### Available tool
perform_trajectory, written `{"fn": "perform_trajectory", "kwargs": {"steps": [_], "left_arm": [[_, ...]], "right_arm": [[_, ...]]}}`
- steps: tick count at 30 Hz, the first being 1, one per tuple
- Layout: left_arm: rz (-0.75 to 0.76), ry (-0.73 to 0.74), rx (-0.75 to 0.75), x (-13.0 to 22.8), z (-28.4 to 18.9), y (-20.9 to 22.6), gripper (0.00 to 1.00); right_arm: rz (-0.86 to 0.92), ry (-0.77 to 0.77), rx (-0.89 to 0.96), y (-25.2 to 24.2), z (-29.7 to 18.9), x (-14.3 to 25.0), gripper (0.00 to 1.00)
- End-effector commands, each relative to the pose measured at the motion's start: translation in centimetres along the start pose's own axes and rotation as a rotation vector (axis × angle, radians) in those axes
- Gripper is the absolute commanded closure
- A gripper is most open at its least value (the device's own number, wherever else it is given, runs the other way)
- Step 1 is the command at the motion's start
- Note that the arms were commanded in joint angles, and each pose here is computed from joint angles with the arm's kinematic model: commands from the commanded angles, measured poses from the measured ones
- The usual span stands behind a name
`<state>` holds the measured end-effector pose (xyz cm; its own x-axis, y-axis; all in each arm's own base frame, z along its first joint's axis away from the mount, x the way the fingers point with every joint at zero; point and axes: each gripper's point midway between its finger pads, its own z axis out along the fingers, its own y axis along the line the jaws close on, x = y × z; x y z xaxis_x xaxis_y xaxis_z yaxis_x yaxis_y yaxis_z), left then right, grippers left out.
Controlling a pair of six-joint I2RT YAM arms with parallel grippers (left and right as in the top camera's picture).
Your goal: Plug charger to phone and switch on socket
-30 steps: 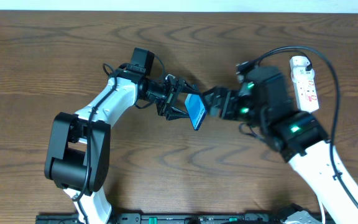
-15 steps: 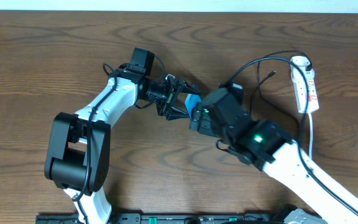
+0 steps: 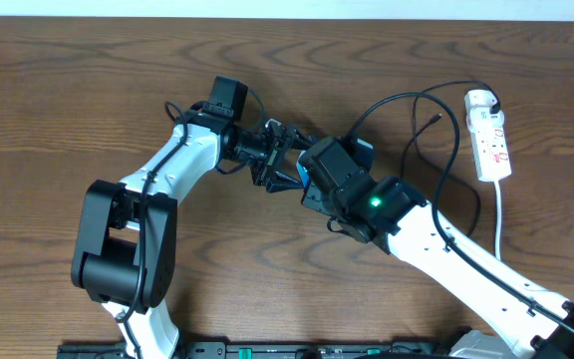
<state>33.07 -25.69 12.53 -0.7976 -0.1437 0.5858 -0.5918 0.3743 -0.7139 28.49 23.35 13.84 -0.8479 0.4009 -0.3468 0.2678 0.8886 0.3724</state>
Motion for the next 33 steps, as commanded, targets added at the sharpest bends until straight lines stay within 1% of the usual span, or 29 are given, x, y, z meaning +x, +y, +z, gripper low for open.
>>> {"fn": "perform_trajectory", "kwargs": {"steps": [1, 7, 11, 14, 19, 22, 23, 25, 28, 29, 33], "left_arm": [[0.071, 0.021, 0.047, 1.3, -0.9, -2.3, 0.3], [0.071, 0.021, 0.047, 1.3, -0.9, -2.3, 0.3], [0.071, 0.021, 0.047, 1.3, -0.9, -2.3, 0.3], [0.071, 0.021, 0.047, 1.3, -0.9, -2.3, 0.3], [0.071, 0.021, 0.047, 1.3, -0.9, -2.3, 0.3], [0.071, 0.021, 0.047, 1.3, -0.9, -2.3, 0.3], [0.072, 0.02, 0.048, 1.2, -0.9, -2.4, 0.29], [0.104, 0.007, 0.062, 0.8, -1.3, -2.7, 0.17], [0.185, -0.035, 0.107, -0.4, -2.5, -3.9, 0.04], [0.223, -0.065, 0.135, -1.2, -3.4, -4.5, 0.01], [0.282, -0.148, 0.196, -3.3, -6.7, -5.6, 0.0]], "right_arm": [[0.008, -0.035, -0.02, 0.8, -0.4, -0.6, 0.58], [0.01, -0.085, 0.001, 0.5, -0.5, -1.5, 0.67], [0.013, -0.092, -0.011, 0.8, -0.5, -1.7, 0.79], [0.015, -0.097, -0.021, 1.0, -0.5, -1.8, 0.85], [0.015, -0.099, -0.024, 1.1, -0.5, -1.9, 0.97], [0.016, -0.1, -0.027, 1.2, -0.5, -1.9, 0.99], [0.015, -0.1, -0.026, 1.2, -0.5, -1.9, 0.99], [0.005, -0.101, -0.026, 1.2, -0.5, -1.9, 0.99], [0.011, -0.107, -0.029, 1.1, -0.7, -2.2, 0.99], [0.005, -0.114, -0.032, 1.0, -1.0, -2.6, 0.99], [0.035, -0.147, -0.054, 0.0, -3.1, -4.5, 0.99]]}}
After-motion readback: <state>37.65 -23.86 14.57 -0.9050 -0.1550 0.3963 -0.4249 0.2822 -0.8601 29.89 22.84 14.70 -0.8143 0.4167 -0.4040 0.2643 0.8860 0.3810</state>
